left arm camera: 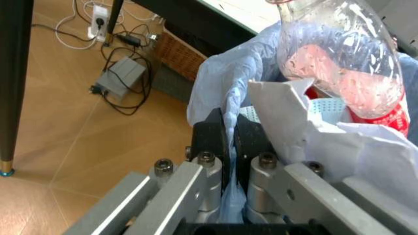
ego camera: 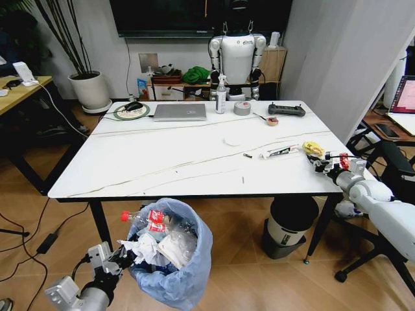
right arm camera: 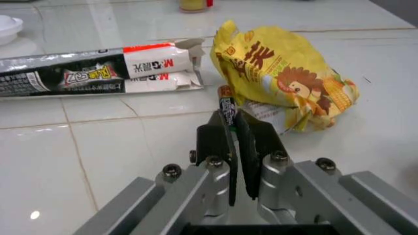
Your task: Pick up the trash bin and place the trash from the table into it.
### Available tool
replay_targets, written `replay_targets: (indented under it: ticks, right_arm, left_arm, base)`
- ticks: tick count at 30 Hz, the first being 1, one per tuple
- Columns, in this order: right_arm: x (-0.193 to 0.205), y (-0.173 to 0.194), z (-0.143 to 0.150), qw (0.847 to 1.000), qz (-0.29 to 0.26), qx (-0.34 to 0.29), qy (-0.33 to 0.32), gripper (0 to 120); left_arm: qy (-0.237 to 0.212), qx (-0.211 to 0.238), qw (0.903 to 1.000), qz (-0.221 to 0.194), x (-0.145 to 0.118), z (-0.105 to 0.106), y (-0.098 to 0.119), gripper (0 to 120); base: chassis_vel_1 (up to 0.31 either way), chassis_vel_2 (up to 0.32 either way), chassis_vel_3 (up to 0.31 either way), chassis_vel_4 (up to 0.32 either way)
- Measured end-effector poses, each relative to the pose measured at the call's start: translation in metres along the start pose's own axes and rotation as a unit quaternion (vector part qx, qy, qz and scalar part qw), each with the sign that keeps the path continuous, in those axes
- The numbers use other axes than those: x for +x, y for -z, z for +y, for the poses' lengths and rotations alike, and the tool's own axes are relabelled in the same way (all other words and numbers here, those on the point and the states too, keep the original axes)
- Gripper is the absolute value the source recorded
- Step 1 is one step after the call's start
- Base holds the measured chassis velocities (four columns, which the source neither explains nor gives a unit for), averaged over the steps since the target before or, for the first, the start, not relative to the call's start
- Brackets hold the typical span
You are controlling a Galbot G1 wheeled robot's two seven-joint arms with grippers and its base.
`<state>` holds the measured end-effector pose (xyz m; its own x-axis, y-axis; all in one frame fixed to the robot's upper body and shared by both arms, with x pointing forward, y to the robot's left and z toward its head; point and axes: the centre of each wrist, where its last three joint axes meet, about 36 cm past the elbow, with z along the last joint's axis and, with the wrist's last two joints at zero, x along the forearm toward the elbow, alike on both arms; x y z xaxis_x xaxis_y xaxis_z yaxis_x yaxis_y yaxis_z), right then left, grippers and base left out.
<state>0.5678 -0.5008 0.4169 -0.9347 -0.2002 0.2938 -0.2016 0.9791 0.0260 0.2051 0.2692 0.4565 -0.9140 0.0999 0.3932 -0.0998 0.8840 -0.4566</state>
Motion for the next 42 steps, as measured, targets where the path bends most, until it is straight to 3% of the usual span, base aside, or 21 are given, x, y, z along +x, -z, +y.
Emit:
replay_targets:
  ticks: [9, 22, 29, 34, 42]
  right_arm:
    - [0.005, 0.018, 0.020, 0.999, -0.020, -0.001, 0.029, 1]
    - [0.044, 0.084, 0.088, 0.986, -0.085, 0.003, 0.143, 1]
    - [0.072, 0.108, 0.136, 0.968, -0.112, 0.009, 0.225, 1]
    - [0.097, 0.122, 0.186, 0.945, -0.124, 0.015, 0.301, 1]
    - [0.130, 0.124, 0.233, 0.921, -0.123, 0.027, 0.370, 1]
  left_arm:
    - [-0.003, -0.001, 1.0000, 0.002, 0.001, -0.001, -0.001, 0]
    - [-0.013, -0.001, 0.9999, 0.005, 0.000, -0.005, -0.002, 0]
    - [-0.016, -0.001, 0.9999, 0.005, -0.001, -0.005, -0.002, 0]
    - [-0.017, -0.003, 0.9998, 0.005, 0.000, -0.005, 0.000, 0]
    - [-0.018, -0.004, 0.9998, 0.002, 0.001, -0.005, 0.002, 0]
  base:
    - [0.000, 0.000, 0.000, 0.000]
    - [0.000, 0.000, 0.000, 0.000]
    - [0.000, 0.000, 0.000, 0.000]
    - [0.000, 0.000, 0.000, 0.000]
    - [0.000, 0.000, 0.000, 0.000]
